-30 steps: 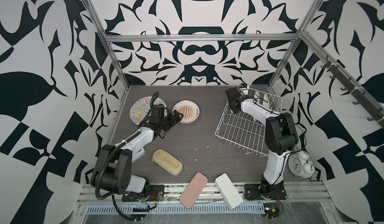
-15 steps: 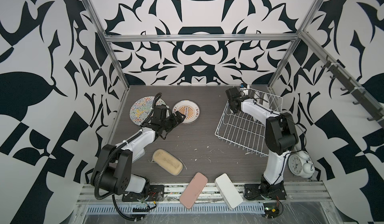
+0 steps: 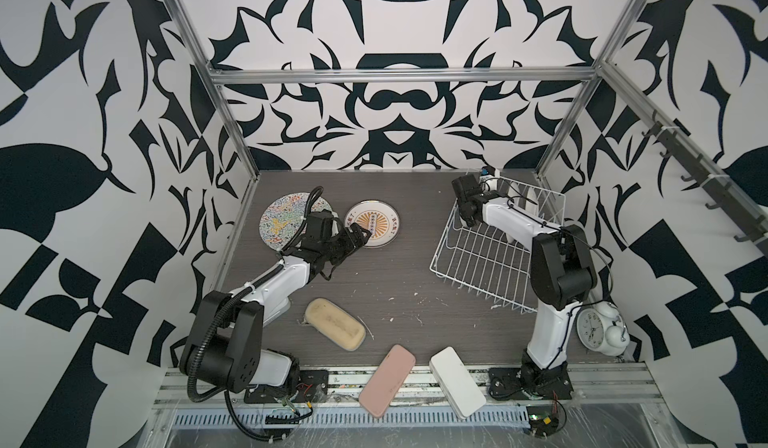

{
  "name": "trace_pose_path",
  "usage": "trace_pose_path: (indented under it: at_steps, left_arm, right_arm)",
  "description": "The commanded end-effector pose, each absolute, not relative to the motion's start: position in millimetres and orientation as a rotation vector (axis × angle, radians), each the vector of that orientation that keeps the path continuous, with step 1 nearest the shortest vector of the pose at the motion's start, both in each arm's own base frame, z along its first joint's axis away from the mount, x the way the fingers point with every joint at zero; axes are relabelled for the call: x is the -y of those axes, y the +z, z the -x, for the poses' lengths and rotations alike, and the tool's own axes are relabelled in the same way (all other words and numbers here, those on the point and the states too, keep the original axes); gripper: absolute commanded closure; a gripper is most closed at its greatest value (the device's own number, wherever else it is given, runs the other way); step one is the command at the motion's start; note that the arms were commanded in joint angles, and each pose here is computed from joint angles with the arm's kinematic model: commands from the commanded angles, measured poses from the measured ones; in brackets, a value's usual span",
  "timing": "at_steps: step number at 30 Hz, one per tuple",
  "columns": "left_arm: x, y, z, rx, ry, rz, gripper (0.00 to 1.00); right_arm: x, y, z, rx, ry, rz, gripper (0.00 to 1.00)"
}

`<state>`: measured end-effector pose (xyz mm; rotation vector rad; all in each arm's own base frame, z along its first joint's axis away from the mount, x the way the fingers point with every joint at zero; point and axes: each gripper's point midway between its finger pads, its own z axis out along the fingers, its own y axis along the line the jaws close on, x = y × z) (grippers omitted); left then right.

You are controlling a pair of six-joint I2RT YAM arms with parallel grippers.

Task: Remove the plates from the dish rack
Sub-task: 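Close the right gripper on the green-rimmed plate's rim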

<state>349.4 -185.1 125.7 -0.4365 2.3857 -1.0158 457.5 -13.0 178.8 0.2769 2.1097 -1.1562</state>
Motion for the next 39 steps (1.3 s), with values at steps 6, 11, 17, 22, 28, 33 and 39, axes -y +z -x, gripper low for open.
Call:
trace_pose_path:
  at_steps: [6,11,17,22,28,33,39]
  left_arm:
    - [185.9,129.7,-347.9,-2.371,-1.025,0.43,0.08]
    - [186.4,130.8,-348.8,-2.368,-1.027,0.428,0.08]
    - [187.3,129.2,-348.0,-2.374,-1.028,0.43,0.08]
    - [187.8,129.7,-348.6,-2.373,-1.027,0.429,0.08]
    - [188.2,129.3,-347.0,-2.375,-1.026,0.426,0.08]
    - [187.7,130.0,-346.7,-2.371,-1.025,0.429,0.08]
    - [187.2,129.1,-346.0,-2.372,-1.021,0.425,0.08]
  right_arm:
    - [16.8,201.6,-454.7,-2.057,-1.146,-0.318,0.91]
    - [16.8,203.9,-455.0,-2.052,-1.156,-0.313,0.96]
    - [17.3,206.8,-454.4,-2.045,-1.177,-0.3,0.98]
    - [19.6,215.0,-455.3,-1.993,-1.252,-0.281,1.0]
    - [17.3,225.9,-462.0,-1.942,-1.32,-0.212,1.0]
    - [14.1,230.8,-463.5,-1.928,-1.306,-0.217,1.0]
    - [10.7,238.4,-465.0,-1.904,-1.336,-0.207,1.0]
